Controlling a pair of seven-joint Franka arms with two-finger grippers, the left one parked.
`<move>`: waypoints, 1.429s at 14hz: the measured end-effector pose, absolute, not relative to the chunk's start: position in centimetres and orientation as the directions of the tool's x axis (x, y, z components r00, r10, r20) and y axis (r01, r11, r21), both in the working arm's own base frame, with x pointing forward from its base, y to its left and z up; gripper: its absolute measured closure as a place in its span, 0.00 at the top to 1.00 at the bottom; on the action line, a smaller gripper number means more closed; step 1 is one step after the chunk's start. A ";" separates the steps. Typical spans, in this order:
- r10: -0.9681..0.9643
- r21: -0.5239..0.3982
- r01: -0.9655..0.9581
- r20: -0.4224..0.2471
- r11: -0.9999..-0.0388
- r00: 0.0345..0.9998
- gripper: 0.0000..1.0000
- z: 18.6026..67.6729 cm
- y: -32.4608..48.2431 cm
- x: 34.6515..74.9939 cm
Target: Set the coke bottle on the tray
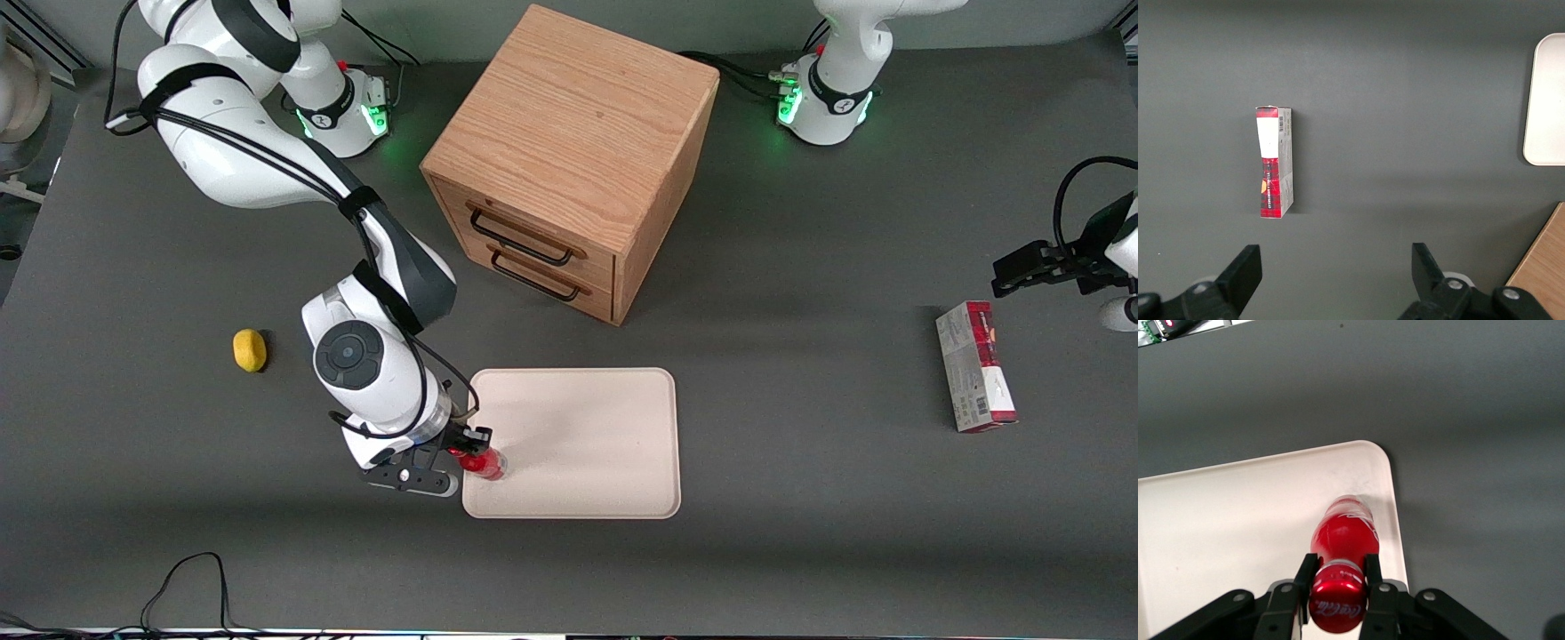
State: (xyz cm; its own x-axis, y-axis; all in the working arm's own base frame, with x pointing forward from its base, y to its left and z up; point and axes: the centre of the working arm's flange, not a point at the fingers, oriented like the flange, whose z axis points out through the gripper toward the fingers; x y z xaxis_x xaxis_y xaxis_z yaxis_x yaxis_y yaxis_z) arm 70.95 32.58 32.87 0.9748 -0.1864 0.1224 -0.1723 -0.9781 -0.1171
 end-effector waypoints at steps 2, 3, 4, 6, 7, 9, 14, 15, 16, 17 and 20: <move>-0.184 -0.117 -0.169 0.127 -0.979 0.975 0.39 32.9 32.7 70.9; -0.178 -0.111 -0.163 0.136 -0.980 0.975 0.48 32.9 32.8 71.0; -0.171 -0.104 -0.157 0.145 -0.982 0.975 0.59 32.8 32.8 71.0; -0.167 -0.101 -0.152 0.154 -0.983 0.974 0.77 32.9 32.8 71.0; -0.167 -0.102 -0.152 0.158 -0.983 0.973 0.89 32.9 32.8 71.1; -0.171 -0.106 -0.155 0.168 -0.982 0.971 1.00 33.5 32.6 71.3; -0.090 0.007 -0.091 0.095 -0.996 0.991 1.00 38.9 31.1 69.6; -0.080 0.005 -0.080 0.067 -0.997 0.995 1.00 40.9 30.1 69.2; -0.077 -0.014 -0.076 0.045 -0.997 0.996 1.00 43.0 28.3 69.0; -0.065 -0.032 -0.064 0.029 -0.997 0.997 1.00 45.2 25.6 68.7; -0.030 -0.019 -0.030 0.021 -0.999 0.999 1.00 50.7 17.1 65.6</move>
State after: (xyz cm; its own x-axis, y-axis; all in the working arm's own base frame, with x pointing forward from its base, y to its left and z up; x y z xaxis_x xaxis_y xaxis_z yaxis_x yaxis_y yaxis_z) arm 65.63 17.14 50.65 0.9993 -0.0300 0.0208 -0.0296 -0.9994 -0.0185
